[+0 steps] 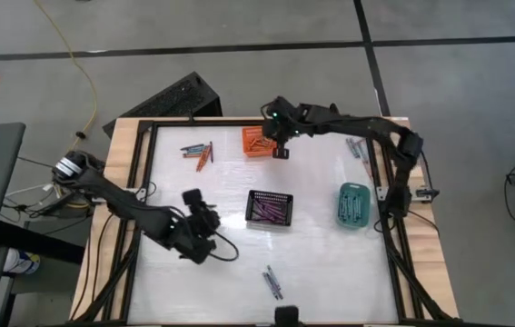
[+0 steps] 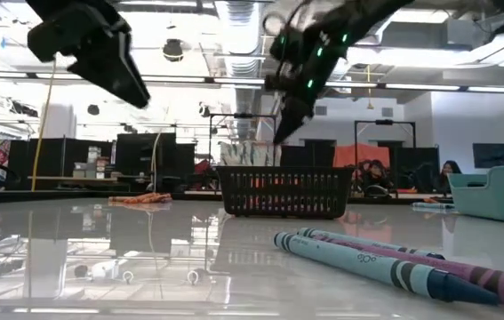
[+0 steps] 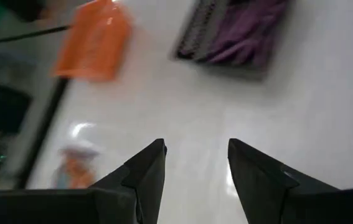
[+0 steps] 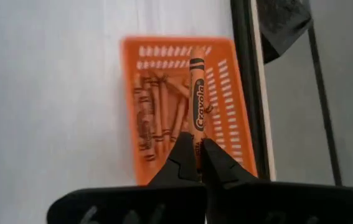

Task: Sort crayons
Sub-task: Put the orange crayon into the orange bin, then put the blue green crayon into the green bin

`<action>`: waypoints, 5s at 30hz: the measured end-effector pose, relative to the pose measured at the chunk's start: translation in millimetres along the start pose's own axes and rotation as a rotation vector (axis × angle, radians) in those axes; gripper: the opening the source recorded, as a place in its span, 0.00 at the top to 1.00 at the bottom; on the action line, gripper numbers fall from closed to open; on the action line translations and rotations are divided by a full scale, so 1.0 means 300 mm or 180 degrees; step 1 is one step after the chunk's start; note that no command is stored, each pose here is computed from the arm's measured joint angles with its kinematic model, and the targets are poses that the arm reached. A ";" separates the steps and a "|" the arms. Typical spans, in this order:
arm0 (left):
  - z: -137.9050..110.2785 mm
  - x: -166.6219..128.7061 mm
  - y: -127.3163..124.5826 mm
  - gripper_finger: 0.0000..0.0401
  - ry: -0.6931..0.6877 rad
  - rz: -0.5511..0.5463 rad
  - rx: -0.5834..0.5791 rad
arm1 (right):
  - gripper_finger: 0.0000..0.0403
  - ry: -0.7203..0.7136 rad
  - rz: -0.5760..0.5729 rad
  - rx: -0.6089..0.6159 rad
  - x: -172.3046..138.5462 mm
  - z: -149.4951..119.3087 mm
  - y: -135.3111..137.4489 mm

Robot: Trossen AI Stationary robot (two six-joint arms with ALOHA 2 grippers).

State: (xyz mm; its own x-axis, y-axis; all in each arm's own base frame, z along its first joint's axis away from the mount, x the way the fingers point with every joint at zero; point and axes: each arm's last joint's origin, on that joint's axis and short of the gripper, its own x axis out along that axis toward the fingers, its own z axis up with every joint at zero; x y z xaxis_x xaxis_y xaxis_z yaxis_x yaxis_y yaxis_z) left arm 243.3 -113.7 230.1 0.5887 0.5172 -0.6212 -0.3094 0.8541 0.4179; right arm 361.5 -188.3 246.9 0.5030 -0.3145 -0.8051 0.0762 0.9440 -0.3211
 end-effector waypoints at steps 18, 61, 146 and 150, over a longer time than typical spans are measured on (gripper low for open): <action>-0.140 -0.125 0.237 0.59 -0.0051 0.0689 -0.0576 | 0.99 0.0249 0.0496 0.0232 0.235 -0.010 -0.082; -0.031 0.179 0.030 0.59 -0.1116 -0.2455 0.0230 | 0.74 0.0036 0.1630 -0.0010 -0.625 0.132 0.467; 0.160 0.487 -0.393 0.86 -0.0888 -0.3237 0.1971 | 0.74 -0.0085 0.0410 0.0583 -0.812 -0.158 1.440; 0.142 0.484 -0.396 0.96 -0.0776 -0.3288 0.2117 | 0.74 -0.0084 0.0409 0.0585 -0.812 -0.158 1.439</action>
State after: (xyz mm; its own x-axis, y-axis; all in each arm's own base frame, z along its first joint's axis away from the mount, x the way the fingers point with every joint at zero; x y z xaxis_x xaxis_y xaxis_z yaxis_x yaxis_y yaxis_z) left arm 397.3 -142.3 118.6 0.4760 -0.4614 -0.7487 0.7734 0.6249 0.1066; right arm 231.1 291.2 280.6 0.5409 -0.1899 -0.8193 0.1642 0.9793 -0.1186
